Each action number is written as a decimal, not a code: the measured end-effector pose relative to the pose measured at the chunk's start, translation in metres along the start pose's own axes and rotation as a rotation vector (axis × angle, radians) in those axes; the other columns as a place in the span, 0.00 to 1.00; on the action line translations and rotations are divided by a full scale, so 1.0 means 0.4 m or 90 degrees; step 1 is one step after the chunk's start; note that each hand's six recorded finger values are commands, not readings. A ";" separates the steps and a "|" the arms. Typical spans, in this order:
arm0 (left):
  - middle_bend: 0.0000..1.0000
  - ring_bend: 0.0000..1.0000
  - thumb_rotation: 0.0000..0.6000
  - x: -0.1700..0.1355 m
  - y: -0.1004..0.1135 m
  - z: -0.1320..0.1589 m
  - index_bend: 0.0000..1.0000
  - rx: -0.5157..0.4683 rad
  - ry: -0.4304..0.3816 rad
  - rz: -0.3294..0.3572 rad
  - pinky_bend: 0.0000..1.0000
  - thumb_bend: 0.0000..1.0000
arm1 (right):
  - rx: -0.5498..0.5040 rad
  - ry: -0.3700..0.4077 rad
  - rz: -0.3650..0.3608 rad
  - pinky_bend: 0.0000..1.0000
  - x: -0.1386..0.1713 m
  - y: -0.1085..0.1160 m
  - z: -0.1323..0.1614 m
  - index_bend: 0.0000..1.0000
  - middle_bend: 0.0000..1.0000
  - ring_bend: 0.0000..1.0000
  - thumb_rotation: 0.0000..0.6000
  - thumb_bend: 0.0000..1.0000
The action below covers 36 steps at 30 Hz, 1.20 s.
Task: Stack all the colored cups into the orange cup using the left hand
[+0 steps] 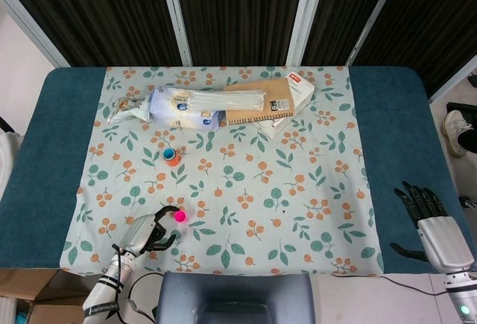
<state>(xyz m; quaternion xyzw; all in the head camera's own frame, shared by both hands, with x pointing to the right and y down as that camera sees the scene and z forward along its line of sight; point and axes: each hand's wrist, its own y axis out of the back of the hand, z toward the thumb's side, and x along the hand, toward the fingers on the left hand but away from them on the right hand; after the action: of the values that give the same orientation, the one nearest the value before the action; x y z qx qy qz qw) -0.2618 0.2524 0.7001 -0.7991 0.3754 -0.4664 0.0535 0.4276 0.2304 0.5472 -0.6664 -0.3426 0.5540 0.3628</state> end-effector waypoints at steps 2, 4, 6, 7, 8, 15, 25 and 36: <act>1.00 1.00 1.00 0.008 -0.010 -0.002 0.26 0.000 0.002 -0.004 1.00 0.39 | 0.002 -0.002 0.000 0.00 0.000 0.000 -0.002 0.00 0.00 0.00 1.00 0.13; 1.00 1.00 1.00 0.019 -0.017 -0.003 0.26 0.001 0.004 -0.005 1.00 0.38 | 0.003 -0.004 0.000 0.00 0.000 -0.001 -0.002 0.00 0.00 0.00 1.00 0.13; 1.00 1.00 1.00 0.031 -0.019 -0.002 0.26 -0.001 0.006 0.000 1.00 0.38 | 0.004 -0.003 0.001 0.00 0.000 -0.002 -0.001 0.00 0.00 0.00 1.00 0.13; 1.00 1.00 1.00 0.036 -0.018 -0.002 0.27 -0.002 0.006 0.004 1.00 0.38 | 0.005 -0.002 0.002 0.00 0.000 -0.003 0.000 0.00 0.00 0.00 1.00 0.13; 1.00 1.00 1.00 0.040 -0.017 -0.002 0.27 -0.002 0.007 0.006 1.00 0.38 | 0.005 -0.001 0.003 0.00 0.000 -0.003 0.001 0.00 0.00 0.00 1.00 0.13; 1.00 1.00 1.00 0.061 -0.023 0.005 0.37 -0.024 0.004 0.005 1.00 0.38 | 0.004 -0.003 -0.002 0.00 0.002 0.000 0.000 0.00 0.00 0.00 1.00 0.12; 1.00 1.00 1.00 0.090 -0.026 0.006 0.56 -0.051 0.012 0.006 1.00 0.46 | 0.006 0.000 0.003 0.00 0.006 -0.001 0.000 0.00 0.00 0.00 1.00 0.13; 1.00 1.00 1.00 0.124 0.042 0.031 0.64 -0.072 0.000 0.057 1.00 0.52 | 0.006 -0.002 0.006 0.00 0.006 -0.002 -0.001 0.00 0.00 0.00 1.00 0.13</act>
<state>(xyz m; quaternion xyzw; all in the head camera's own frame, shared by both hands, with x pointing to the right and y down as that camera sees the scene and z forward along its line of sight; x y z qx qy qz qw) -0.2474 0.2048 0.7208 -0.7833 0.4368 -0.4414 0.0290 0.4284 0.2327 0.5467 -0.6656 -0.3371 0.5584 0.3628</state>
